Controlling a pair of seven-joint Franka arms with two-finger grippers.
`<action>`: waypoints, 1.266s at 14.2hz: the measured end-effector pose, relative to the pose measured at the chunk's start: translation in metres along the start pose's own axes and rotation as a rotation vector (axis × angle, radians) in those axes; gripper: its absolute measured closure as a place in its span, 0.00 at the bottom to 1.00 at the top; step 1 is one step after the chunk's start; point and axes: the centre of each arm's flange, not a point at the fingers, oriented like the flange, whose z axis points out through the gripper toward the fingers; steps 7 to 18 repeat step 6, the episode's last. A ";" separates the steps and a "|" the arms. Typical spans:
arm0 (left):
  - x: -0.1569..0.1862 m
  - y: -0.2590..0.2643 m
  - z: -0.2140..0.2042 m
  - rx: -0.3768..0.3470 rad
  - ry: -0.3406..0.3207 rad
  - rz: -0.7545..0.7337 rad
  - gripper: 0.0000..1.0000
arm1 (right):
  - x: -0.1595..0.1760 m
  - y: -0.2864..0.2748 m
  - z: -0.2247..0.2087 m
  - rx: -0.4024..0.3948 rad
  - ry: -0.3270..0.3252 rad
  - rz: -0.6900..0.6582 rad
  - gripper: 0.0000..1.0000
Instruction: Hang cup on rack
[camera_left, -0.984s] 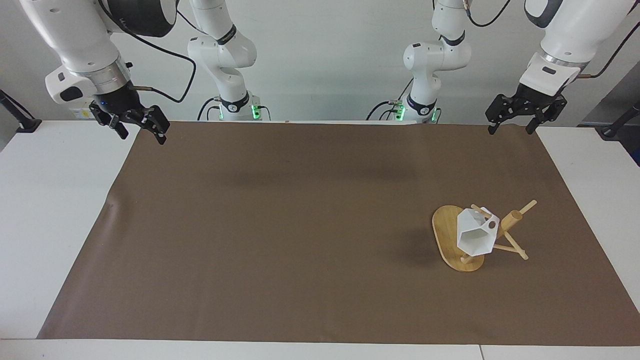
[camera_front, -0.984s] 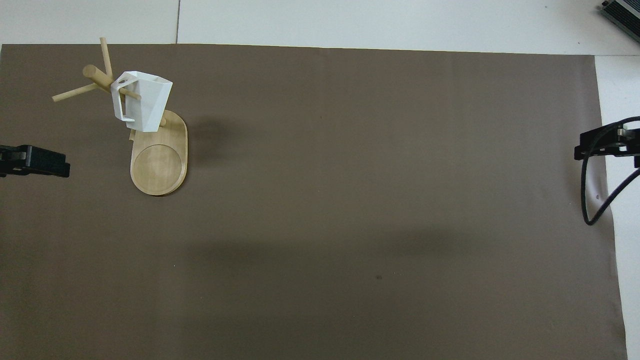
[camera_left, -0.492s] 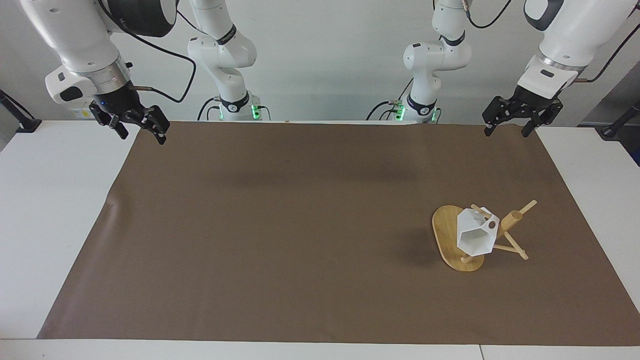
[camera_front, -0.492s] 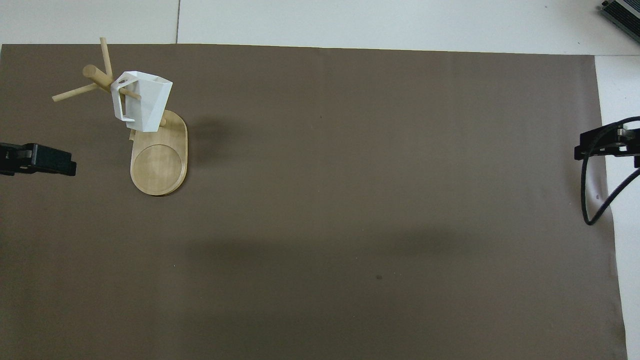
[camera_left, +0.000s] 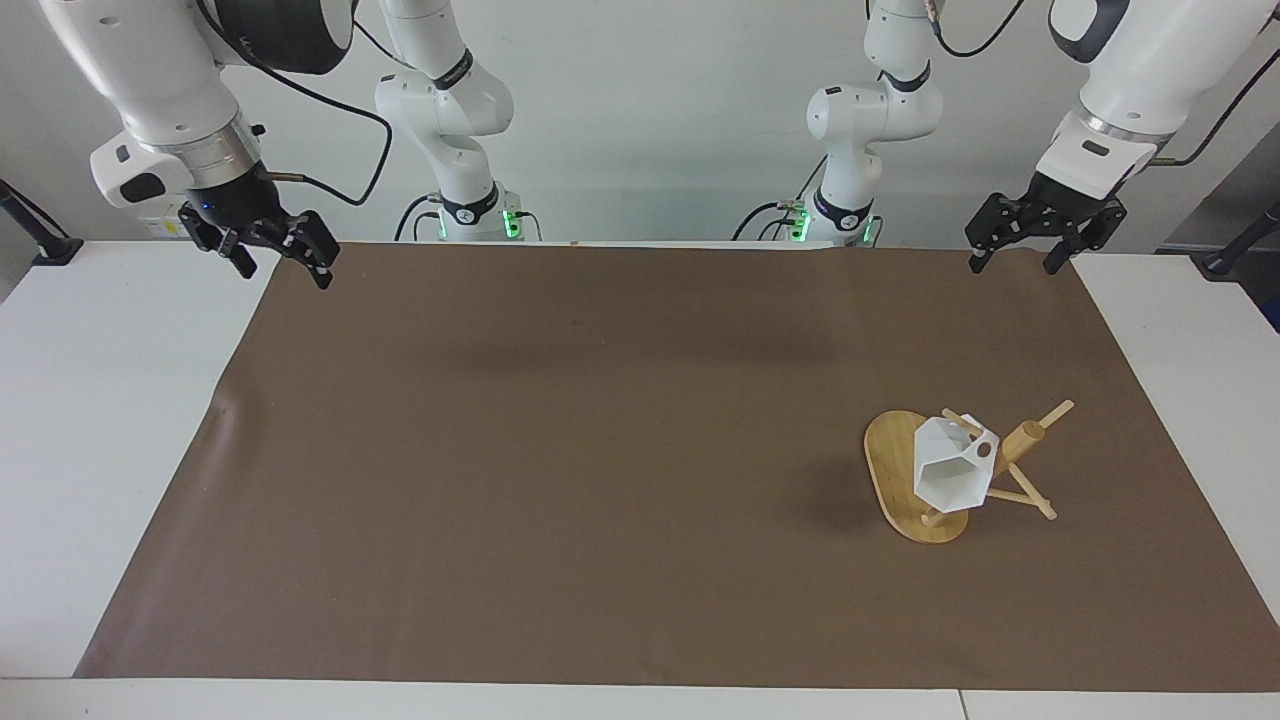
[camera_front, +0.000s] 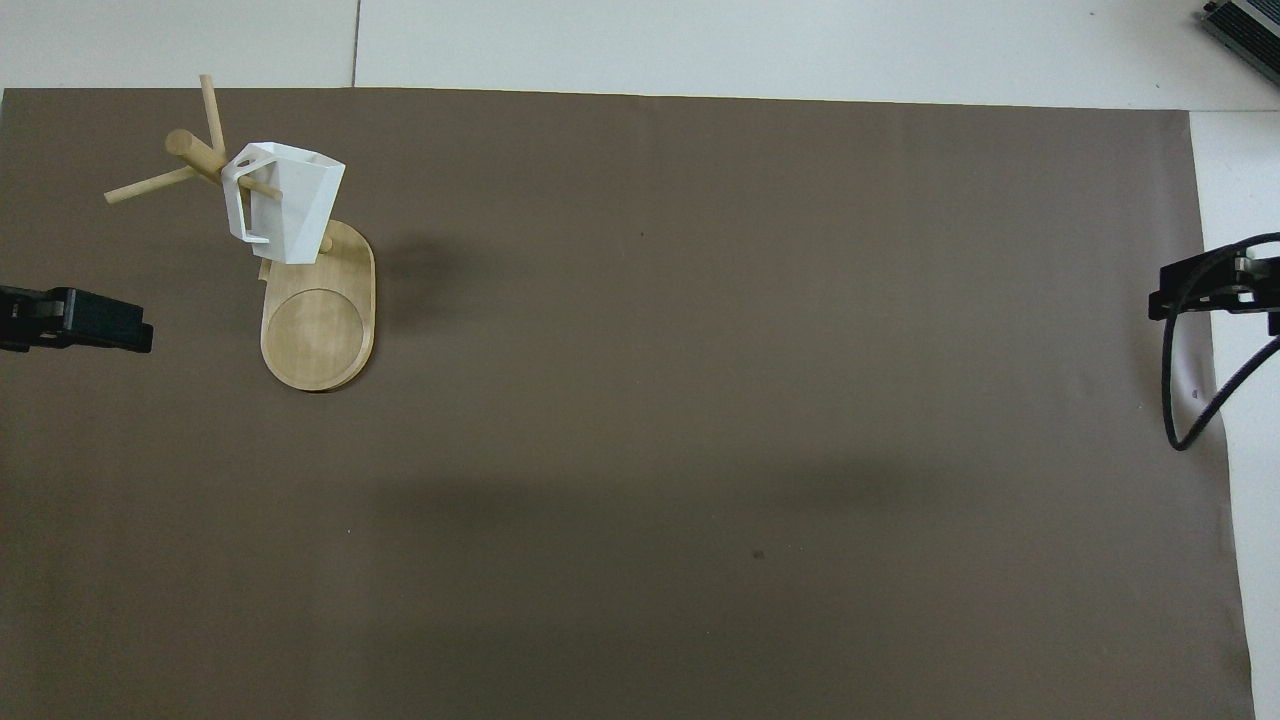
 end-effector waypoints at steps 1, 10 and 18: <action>0.000 0.000 0.001 0.000 -0.001 0.001 0.00 | 0.000 0.000 0.000 0.000 0.000 0.000 0.00; 0.000 0.001 0.002 0.000 -0.004 0.003 0.00 | 0.000 0.000 0.000 0.000 0.000 0.000 0.00; 0.000 0.001 0.002 0.000 -0.004 0.003 0.00 | 0.000 0.000 0.000 0.000 0.000 0.000 0.00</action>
